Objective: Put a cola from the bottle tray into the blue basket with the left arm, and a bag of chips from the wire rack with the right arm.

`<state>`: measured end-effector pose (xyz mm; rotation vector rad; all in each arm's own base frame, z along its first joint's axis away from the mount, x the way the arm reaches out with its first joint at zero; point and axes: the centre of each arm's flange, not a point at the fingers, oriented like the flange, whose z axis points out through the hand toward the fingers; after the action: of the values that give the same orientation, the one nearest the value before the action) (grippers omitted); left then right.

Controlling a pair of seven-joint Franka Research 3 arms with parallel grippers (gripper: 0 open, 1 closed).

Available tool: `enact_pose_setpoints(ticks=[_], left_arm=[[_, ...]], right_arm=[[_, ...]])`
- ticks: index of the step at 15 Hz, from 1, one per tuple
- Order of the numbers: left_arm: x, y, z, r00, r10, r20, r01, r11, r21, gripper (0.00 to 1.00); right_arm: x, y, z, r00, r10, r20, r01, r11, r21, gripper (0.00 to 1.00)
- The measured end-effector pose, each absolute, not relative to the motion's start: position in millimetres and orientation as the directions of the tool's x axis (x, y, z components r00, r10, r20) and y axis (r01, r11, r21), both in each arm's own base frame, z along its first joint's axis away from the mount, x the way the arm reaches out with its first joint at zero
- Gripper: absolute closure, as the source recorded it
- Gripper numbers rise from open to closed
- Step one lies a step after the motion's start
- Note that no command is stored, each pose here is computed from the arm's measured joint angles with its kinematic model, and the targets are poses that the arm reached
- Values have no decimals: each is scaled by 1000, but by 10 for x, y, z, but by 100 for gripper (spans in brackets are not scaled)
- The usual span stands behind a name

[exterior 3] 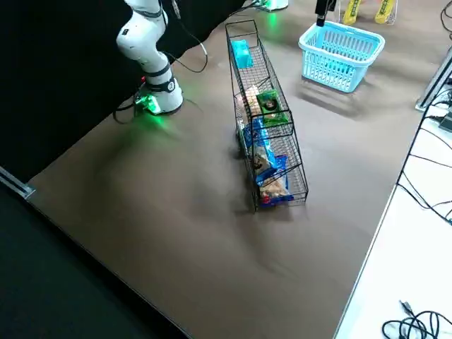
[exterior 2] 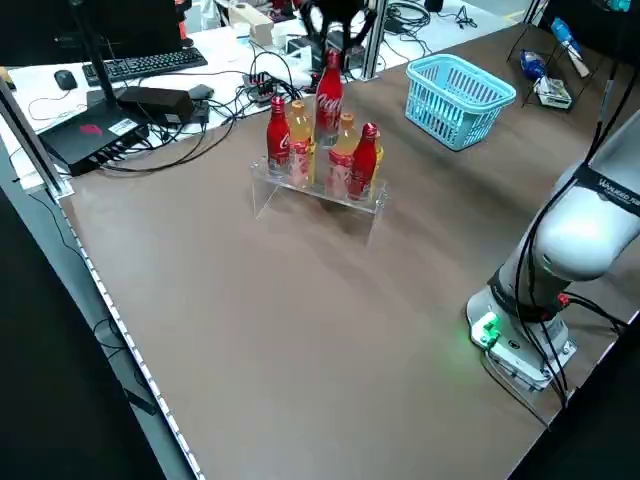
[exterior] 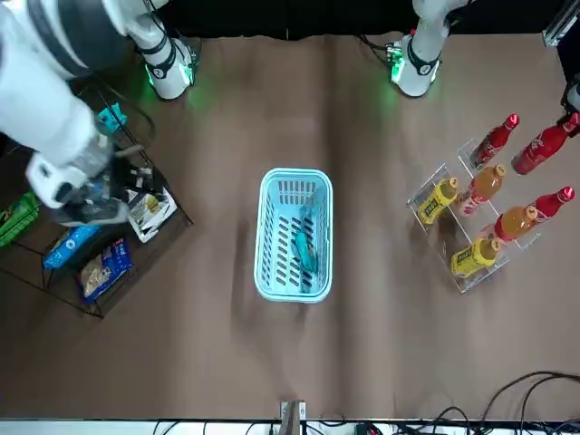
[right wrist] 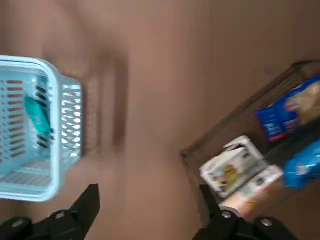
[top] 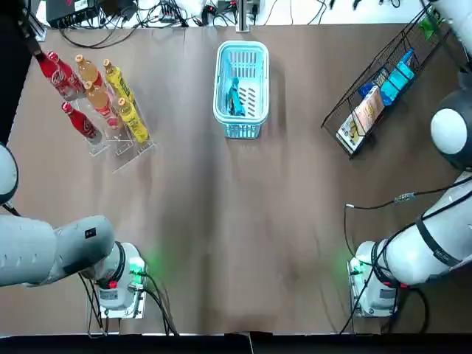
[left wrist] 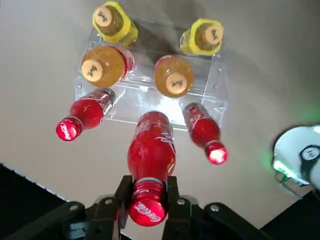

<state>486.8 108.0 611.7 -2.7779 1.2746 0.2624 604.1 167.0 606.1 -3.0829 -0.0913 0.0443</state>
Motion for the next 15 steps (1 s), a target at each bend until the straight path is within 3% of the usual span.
enact_pose_setpoints(ticks=[2,7,15], left_arm=[[4908,698,6253,677,-708,-201,-726,-688,-23,68],[4995,-426,6155,809,-548,-214,-576,-812,-97,68],[4891,-1963,5770,936,-290,-200,-307,-950,-56,68]], right_arm=[[6003,1205,6247,994,109,-24,108,-993,-48,1],[5787,254,6664,986,168,4,168,-985,-48,0],[5735,59,6299,977,206,61,207,-978,-18,0]])
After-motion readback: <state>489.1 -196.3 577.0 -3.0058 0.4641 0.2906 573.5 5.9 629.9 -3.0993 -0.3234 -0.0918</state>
